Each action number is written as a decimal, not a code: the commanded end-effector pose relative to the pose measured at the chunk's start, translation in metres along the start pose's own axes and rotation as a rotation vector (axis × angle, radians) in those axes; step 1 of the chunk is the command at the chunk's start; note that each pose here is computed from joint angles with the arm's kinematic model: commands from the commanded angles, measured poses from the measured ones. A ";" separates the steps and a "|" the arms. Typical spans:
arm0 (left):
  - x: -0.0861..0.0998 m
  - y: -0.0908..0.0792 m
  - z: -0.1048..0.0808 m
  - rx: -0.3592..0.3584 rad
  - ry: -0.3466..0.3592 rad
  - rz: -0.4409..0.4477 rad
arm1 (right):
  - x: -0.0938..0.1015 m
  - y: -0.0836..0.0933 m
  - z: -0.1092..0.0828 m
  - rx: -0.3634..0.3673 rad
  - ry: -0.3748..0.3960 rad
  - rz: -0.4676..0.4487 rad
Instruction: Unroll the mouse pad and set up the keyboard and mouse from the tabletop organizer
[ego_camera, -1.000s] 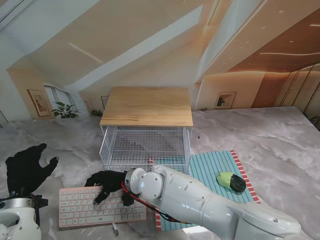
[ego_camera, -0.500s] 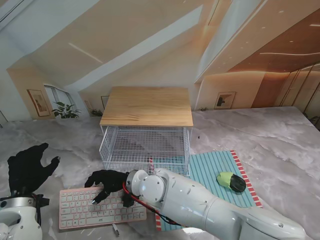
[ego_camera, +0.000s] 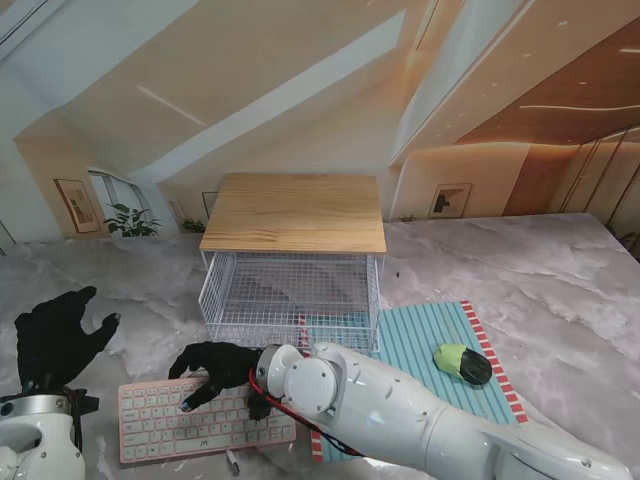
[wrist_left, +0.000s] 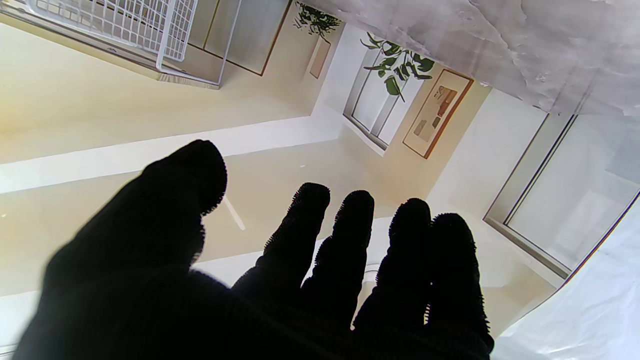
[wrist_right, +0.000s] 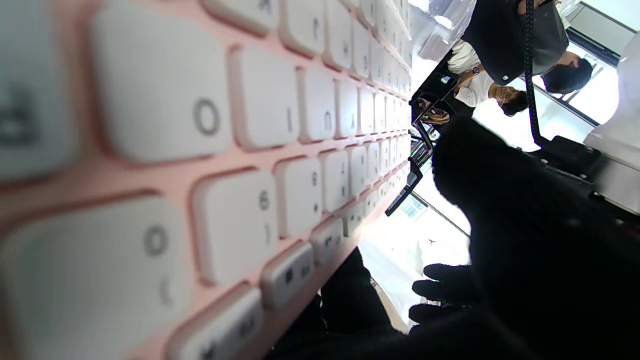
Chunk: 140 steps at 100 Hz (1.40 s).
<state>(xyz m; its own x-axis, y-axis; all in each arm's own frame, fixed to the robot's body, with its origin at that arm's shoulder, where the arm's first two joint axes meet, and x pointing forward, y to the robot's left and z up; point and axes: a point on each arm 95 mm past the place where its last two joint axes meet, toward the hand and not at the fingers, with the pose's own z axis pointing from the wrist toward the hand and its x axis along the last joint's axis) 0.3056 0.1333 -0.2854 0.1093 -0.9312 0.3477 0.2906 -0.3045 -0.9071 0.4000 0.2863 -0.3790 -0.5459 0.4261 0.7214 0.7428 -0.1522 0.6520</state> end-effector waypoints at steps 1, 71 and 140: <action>0.001 0.002 -0.003 -0.016 -0.001 -0.008 | 0.002 -0.010 0.000 0.026 0.004 0.008; -0.001 0.002 -0.005 -0.019 -0.002 -0.005 | 0.001 -0.029 0.002 0.075 -0.012 0.022; 0.003 0.003 -0.003 -0.027 0.007 -0.009 | 0.010 -0.026 -0.011 -0.105 0.013 0.046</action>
<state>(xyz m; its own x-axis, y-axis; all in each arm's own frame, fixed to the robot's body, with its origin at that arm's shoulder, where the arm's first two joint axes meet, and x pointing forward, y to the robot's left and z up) 0.3032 0.1327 -0.2876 0.1088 -0.9303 0.3504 0.2810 -0.3093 -0.9085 0.3780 0.2846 -0.3850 -0.5176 0.4124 0.7497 0.7172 -0.2687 0.6429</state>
